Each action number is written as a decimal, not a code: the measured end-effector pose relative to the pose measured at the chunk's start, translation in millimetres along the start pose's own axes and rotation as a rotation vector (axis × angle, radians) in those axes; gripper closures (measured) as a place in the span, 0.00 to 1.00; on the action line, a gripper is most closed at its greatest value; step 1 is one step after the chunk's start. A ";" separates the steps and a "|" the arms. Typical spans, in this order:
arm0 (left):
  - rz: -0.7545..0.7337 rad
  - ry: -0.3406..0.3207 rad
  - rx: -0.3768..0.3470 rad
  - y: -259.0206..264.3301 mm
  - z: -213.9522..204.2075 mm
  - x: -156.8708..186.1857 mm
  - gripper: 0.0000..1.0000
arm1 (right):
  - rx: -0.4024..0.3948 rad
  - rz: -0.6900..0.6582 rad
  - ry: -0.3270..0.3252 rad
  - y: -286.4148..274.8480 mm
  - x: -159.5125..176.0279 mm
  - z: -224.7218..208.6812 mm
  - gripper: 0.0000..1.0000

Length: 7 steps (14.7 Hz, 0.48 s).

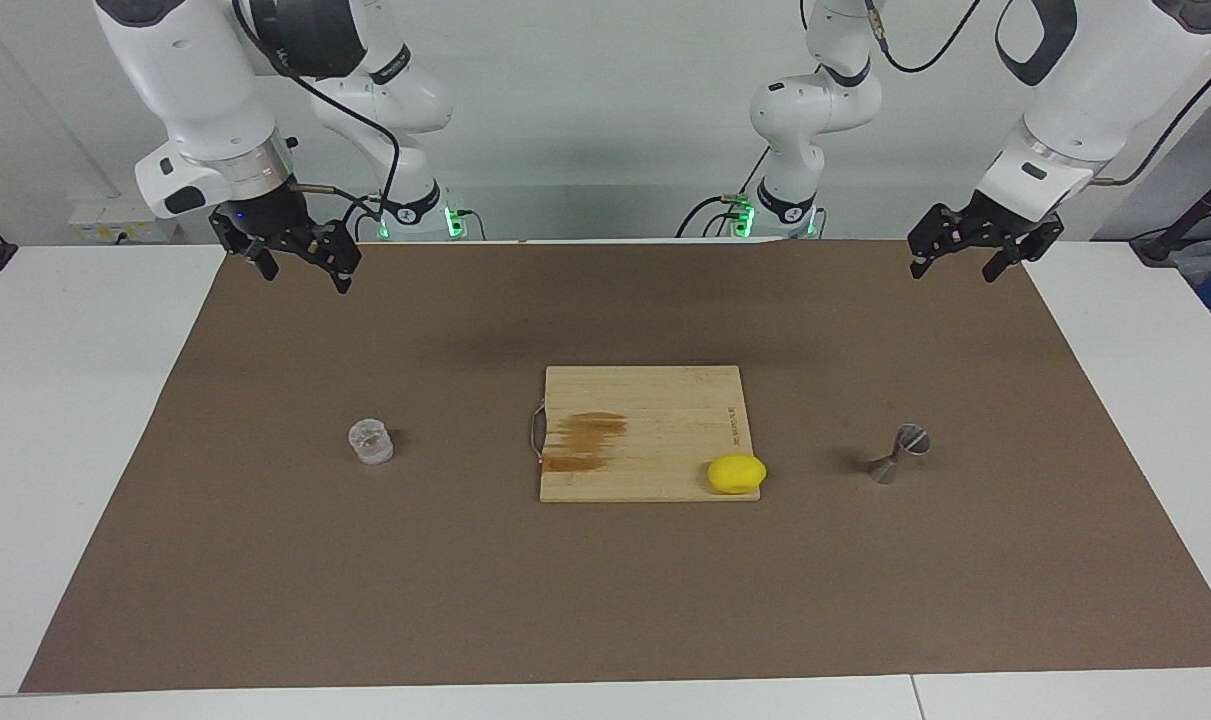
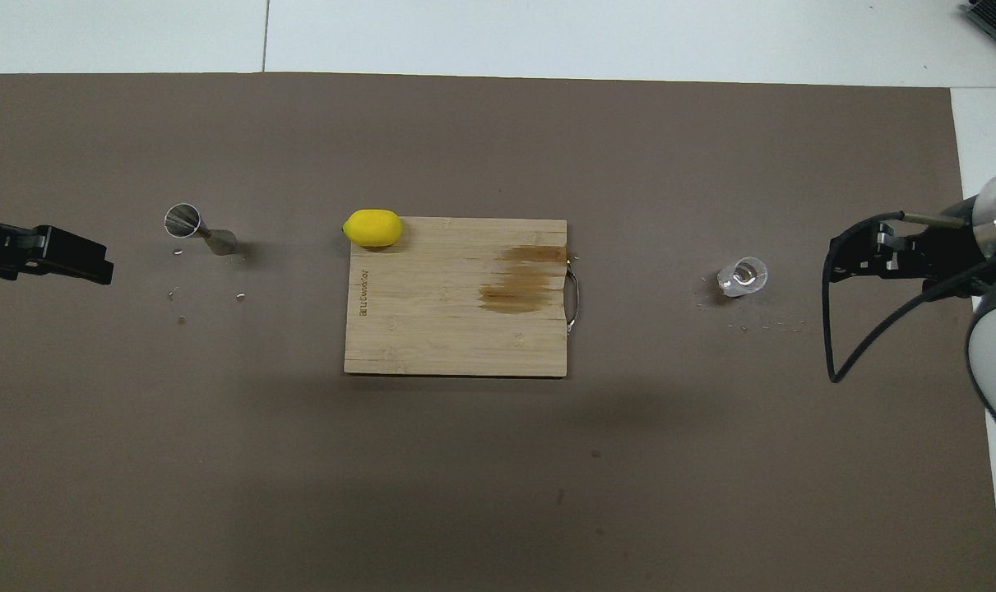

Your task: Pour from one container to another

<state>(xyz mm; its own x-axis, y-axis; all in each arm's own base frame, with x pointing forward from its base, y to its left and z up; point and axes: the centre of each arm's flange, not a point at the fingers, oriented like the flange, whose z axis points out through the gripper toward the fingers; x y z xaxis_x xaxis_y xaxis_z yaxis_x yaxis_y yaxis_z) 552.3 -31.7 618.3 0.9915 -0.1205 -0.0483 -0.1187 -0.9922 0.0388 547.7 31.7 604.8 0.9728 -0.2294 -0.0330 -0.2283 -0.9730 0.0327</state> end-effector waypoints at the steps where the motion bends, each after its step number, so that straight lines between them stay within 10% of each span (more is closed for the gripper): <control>1: 0.000 0.000 0.000 0.1 0.0 0.0 0.00 | 0.000 0.000 0.000 0.0 0.0 0.0 0.00; 7: 0.006 -0.002 0.000 3.1 1.0 0.2 0.00 | 0.000 0.000 0.000 0.0 -0.1 0.0 0.00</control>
<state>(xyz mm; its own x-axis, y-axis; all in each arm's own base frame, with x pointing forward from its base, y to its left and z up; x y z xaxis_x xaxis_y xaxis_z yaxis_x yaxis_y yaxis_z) 552.0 -34.9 617.4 0.9907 -0.1262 -0.0501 -0.1244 -0.9915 0.0389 547.6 31.7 604.7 0.9728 -0.2294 -0.0335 -0.2283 -0.9730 0.0329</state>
